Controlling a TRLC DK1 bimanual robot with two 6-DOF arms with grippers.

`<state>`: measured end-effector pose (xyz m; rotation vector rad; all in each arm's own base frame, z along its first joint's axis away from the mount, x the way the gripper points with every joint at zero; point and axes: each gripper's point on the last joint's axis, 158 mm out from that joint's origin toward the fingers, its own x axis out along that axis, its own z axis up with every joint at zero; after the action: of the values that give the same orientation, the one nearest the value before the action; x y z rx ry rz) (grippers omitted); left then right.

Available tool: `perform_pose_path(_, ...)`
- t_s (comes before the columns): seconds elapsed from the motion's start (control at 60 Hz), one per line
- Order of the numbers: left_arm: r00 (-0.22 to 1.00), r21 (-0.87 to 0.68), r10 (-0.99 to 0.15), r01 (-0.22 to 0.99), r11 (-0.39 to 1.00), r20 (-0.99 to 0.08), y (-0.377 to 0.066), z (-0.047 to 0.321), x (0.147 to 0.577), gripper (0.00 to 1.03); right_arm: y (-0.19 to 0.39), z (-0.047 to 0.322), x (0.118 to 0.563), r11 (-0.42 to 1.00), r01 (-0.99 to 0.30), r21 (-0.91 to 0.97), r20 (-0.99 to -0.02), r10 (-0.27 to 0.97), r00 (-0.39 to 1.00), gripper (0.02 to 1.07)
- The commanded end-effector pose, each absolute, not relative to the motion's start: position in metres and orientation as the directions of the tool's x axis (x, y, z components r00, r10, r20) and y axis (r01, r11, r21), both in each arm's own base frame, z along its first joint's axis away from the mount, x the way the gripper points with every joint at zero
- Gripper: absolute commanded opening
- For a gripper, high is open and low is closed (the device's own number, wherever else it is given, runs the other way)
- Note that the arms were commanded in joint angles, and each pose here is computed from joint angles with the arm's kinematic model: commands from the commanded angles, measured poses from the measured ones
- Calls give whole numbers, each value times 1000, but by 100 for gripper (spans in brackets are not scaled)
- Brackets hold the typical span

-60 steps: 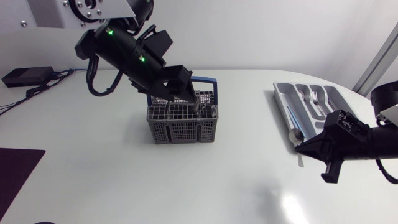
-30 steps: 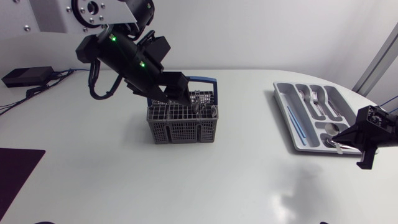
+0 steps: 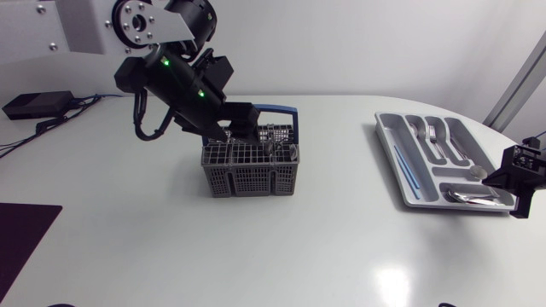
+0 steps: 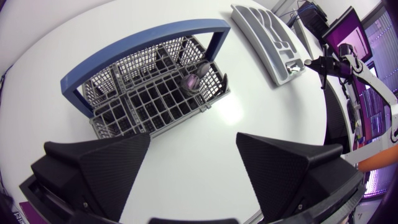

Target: Unload the cutlery basket into the drawer organizer.

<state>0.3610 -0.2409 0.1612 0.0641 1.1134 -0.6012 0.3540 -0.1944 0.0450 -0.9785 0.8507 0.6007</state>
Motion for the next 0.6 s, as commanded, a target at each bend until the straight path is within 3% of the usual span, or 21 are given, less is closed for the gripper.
perform_pose_path(0.0, 291, -241, -393, 442, 864, -873, -235, 147, 363, 97, -208, 36, 359, 394, -783, -481, -843, 38, 537, 8)
perform_pose_path(0.283, 291, -240, -382, 423, 874, -877, -234, 142, 362, 97, -231, 0, 358, 372, -814, -446, -881, -21, 473, 9)
perform_pose_path(0.583, 299, -232, -374, 419, 878, -878, -235, 141, 363, 97, -238, -8, 355, 369, -797, -478, -868, -61, 492, 29)
